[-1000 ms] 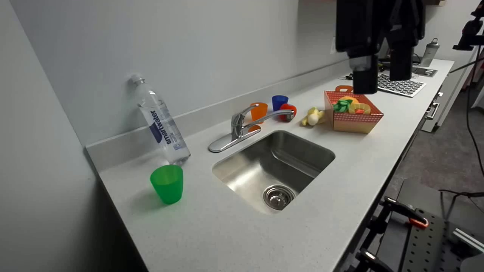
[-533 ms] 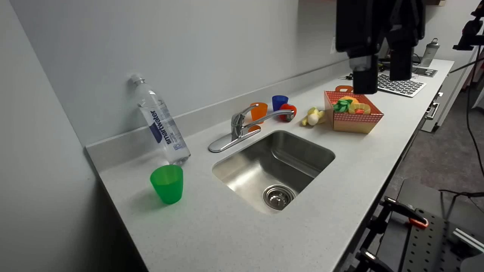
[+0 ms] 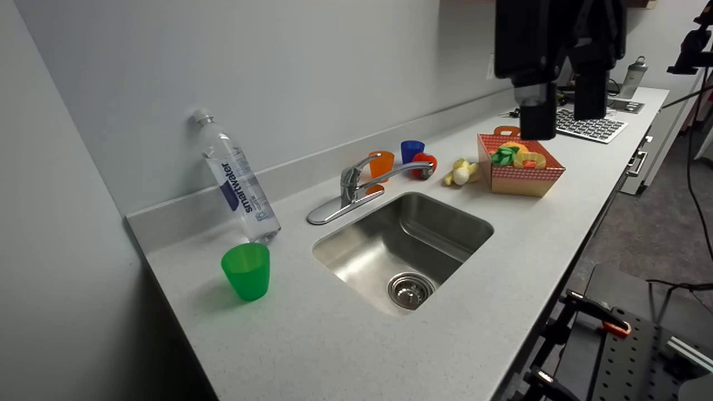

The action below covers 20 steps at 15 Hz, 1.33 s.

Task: Pick up the orange plush toy from the countertop and put it in the basket.

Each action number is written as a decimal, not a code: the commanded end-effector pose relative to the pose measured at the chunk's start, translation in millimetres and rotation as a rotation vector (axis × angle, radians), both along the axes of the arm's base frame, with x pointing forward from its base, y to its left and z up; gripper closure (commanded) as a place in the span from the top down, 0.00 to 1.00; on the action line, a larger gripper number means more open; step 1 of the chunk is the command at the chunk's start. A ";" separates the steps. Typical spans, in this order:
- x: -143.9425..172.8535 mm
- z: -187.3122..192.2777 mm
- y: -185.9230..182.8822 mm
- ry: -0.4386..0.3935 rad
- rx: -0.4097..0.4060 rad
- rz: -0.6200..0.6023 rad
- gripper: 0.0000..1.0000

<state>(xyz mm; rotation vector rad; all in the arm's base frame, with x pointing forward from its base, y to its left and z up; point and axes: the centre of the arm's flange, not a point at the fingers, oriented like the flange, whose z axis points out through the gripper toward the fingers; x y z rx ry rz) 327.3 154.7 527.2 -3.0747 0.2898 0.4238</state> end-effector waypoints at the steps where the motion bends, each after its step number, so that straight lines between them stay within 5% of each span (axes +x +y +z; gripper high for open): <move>1: 10.5 -14.4 -9.3 0.006 -0.001 -0.028 1.00; 7: 59.4 -48.2 -72.7 -0.007 -0.010 -0.157 1.00; 20: 166.7 -153.5 -242.8 0.039 -0.174 -0.448 1.00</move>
